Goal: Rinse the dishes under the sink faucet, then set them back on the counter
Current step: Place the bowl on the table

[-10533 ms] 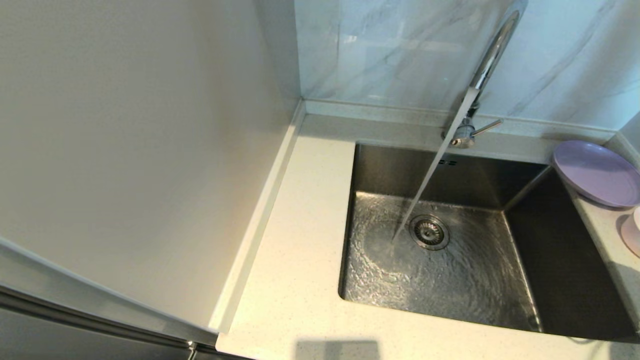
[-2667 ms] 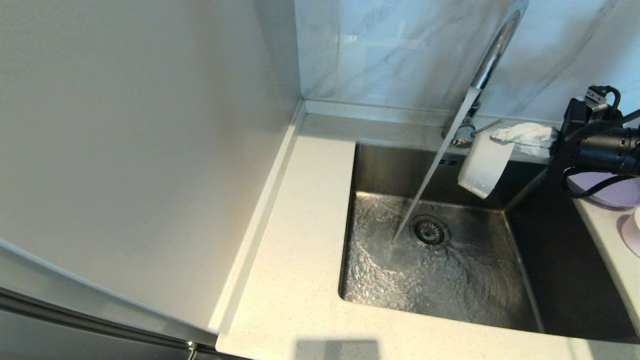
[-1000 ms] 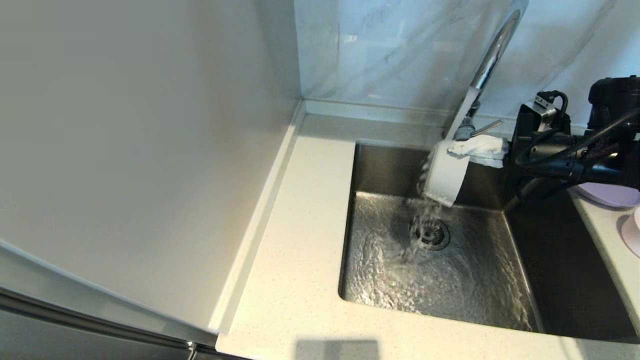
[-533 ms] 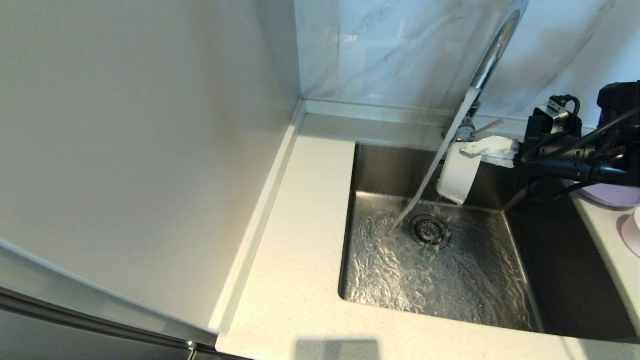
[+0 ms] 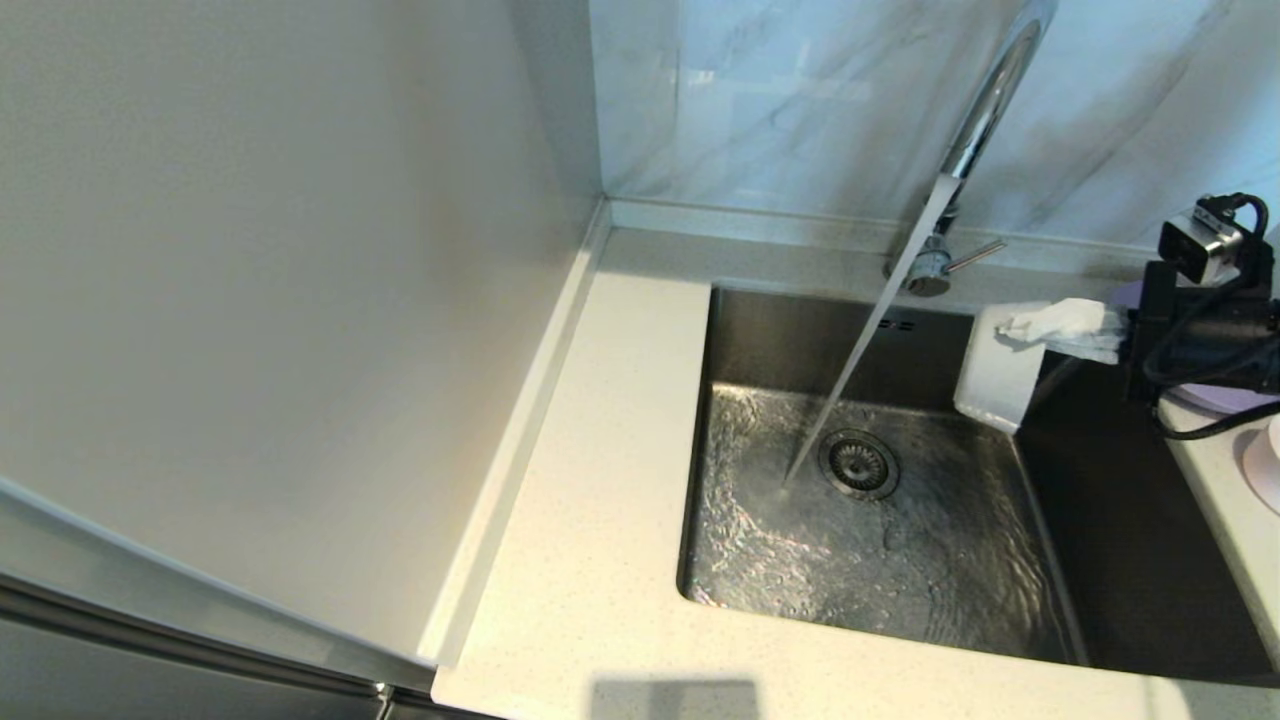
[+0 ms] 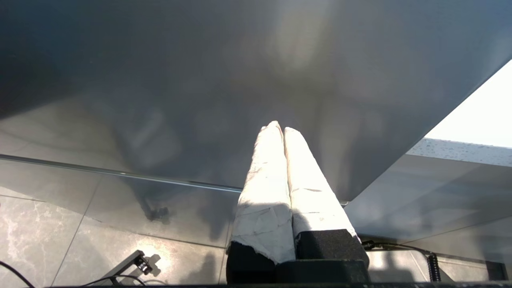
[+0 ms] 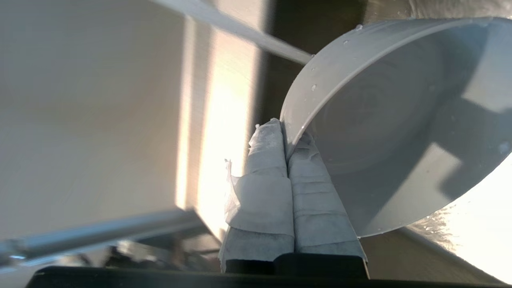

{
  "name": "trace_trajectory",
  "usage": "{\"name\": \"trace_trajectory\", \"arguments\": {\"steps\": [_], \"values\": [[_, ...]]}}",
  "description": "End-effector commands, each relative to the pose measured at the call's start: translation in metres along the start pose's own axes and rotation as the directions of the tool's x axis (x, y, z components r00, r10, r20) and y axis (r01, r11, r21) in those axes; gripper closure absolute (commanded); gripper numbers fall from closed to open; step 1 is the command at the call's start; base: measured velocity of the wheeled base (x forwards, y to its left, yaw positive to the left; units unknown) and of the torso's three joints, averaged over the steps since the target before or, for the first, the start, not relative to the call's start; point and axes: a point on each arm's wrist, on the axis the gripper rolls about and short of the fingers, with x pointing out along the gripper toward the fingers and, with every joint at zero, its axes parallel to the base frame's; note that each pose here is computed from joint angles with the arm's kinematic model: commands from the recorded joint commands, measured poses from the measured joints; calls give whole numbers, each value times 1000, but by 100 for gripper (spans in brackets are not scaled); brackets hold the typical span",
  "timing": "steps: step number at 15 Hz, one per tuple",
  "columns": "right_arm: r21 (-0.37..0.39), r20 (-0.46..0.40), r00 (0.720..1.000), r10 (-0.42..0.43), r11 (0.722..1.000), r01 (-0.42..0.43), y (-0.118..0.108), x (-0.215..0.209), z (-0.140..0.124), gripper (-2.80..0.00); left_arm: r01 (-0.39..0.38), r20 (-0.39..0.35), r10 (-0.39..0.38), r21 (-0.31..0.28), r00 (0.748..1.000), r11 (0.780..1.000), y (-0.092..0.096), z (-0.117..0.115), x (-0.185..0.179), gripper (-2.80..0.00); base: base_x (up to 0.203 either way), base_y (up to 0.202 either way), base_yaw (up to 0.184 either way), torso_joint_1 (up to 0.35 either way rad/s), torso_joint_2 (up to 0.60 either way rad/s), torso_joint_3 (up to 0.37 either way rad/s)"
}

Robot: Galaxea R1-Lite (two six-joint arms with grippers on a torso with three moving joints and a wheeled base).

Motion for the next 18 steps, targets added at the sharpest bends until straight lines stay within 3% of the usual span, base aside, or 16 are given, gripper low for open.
{"name": "trace_trajectory", "arguments": {"steps": [1,3,5,7,8,9,10,11,12,14,16,18], "values": [[-60,-25,995,-99,993,98,10,-26,-13,0,0,0,0,0,1000,1000,0,0,0,0,0,0,0,0,0,0],[-131,-64,954,-293,950,283,16,-41,-29,0,0,0,0,0,1000,1000,0,0,0,0,0,0,0,0,0,0],[-159,-59,930,-364,923,351,37,-55,-25,0,0,0,0,0,1000,1000,0,0,0,0,0,0,0,0,0,0],[-148,43,943,-331,931,334,65,-64,-4,0,0,0,0,0,1000,1000,0,0,0,0,0,0,0,0,0,0],[-86,97,951,-293,950,301,82,-68,7,0,0,0,0,0,1000,1000,0,0,0,0,0,0,0,0,0,0],[31,131,960,-249,968,247,97,-71,14,0,0,0,0,0,1000,1000,0,0,0,0,0,0,0,0,0,0],[123,131,968,-216,972,201,106,-70,14,0,0,0,0,0,1000,1000,0,0,0,0,0,0,0,0,0,0],[161,121,971,-208,969,188,109,-69,10,0,0,0,0,0,1000,1000,0,0,0,0,0,0,0,0,0,0],[146,103,970,-220,968,204,106,-70,0,0,0,0,0,0,1000,1000,0,0,0,0,0,0,0,0,0,0],[-9,129,948,-292,955,295,106,-76,-13,0,0,0,0,0,1000,1000,0,0,0,0,0,0,0,0,0,0],[-123,194,885,-424,884,451,109,-82,-21,0,0,0,0,0,1000,1000,0,0,0,0,0,0,0,0,0,0],[-201,198,778,-596,753,627,109,-90,-35,0,0,0,0,0,1000,1000,0,0,0,0,0,0,0,0,0,0]]}}
